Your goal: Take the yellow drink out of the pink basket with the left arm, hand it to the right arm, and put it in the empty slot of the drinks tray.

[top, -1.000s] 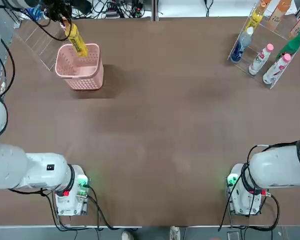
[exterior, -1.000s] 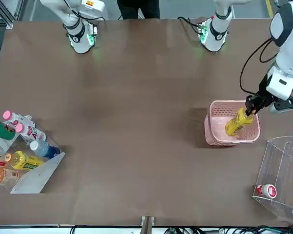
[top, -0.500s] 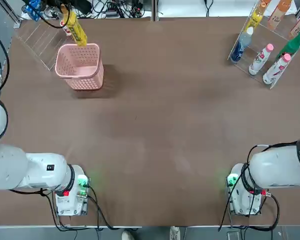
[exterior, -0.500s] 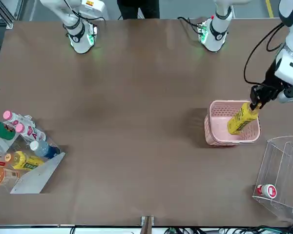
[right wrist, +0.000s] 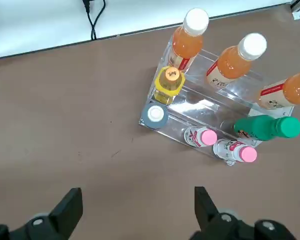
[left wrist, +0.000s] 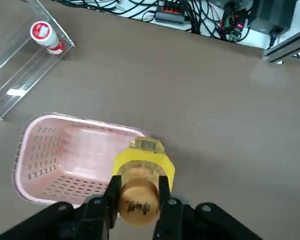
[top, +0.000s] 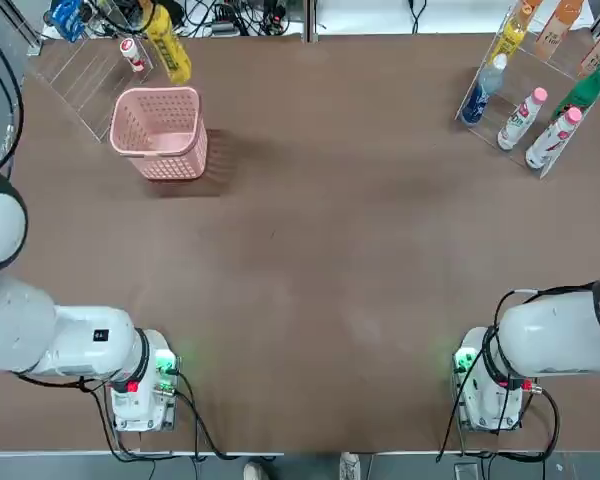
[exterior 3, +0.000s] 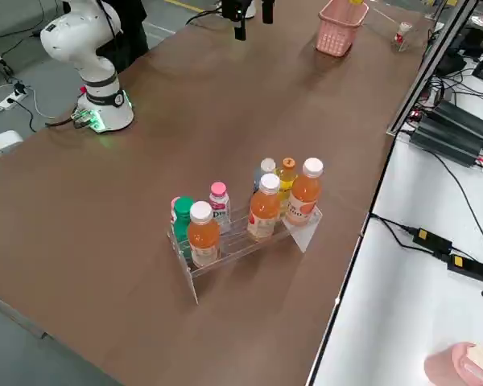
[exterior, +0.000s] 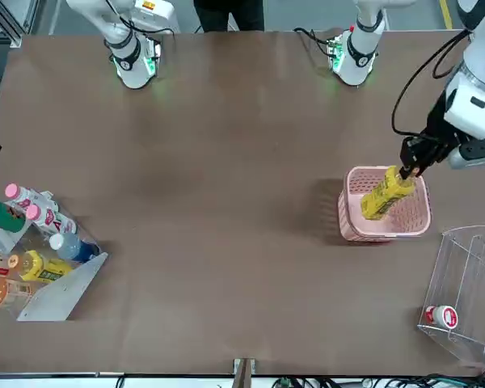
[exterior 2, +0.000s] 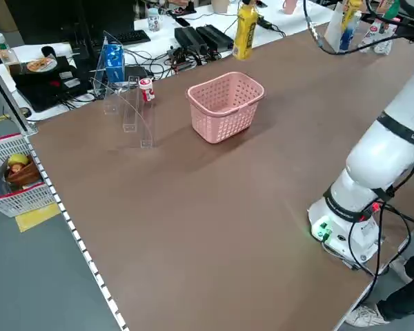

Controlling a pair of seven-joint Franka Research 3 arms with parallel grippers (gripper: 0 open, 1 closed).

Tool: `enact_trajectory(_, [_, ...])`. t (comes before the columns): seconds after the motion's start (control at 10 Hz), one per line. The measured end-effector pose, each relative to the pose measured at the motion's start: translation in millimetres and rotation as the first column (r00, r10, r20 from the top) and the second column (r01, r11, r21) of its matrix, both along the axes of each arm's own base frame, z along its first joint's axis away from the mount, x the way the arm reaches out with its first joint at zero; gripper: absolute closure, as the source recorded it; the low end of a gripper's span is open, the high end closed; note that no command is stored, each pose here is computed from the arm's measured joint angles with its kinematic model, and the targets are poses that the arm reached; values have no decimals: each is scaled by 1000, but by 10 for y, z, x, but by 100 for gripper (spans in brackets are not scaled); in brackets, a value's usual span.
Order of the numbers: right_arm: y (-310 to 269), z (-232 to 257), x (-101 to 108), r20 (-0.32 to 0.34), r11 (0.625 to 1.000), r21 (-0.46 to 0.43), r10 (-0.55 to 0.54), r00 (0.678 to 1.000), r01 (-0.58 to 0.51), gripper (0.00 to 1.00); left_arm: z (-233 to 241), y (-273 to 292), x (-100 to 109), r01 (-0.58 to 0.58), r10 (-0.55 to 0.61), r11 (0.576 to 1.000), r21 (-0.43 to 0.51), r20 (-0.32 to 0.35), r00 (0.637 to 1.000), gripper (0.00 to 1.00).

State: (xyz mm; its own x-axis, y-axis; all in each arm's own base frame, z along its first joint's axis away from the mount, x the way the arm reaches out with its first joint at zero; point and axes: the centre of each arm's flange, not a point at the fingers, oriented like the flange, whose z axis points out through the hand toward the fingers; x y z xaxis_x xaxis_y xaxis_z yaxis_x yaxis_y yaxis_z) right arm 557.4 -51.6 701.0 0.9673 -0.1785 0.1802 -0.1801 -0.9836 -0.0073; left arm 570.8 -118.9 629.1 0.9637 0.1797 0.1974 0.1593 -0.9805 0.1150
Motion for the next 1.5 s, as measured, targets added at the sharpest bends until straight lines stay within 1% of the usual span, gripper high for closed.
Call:
enact_trajectory(0.1, [7,-2,-2,-3,1000,1,1,1000,-1,1,20,-57,19,7,-7,1000,-3,-2,1000,66])
enact_trajectory(0.3, [49,-31,-26,-32,1000,4,9,999,-8,1,-19,-248,15,34,-34,999,-7,-15,999,66])
enact_trajectory(0.6, [46,-56,-50,-57,1000,6,8,998,-7,1,-72,-688,-80,59,-59,998,-12,-32,998,66])
enact_trajectory(0.8, [60,-66,-58,-67,1000,7,11,998,-10,1,-77,-999,-143,30,-29,999,19,-52,998,66])
enact_trajectory(1.0, [71,-84,-73,-83,1000,8,13,996,-12,1,-123,-1328,-199,10,-9,1000,12,-67,998,66])
enact_trajectory(1.3, [171,-127,-87,-111,999,11,32,993,-30,1,-216,-1528,-226,-10,11,1000,19,-78,997,66])
enact_trajectory(1.5, [234,-165,-83,-126,999,12,43,991,-42,1,-331,-1841,-332,-35,38,999,35,-86,996,66])
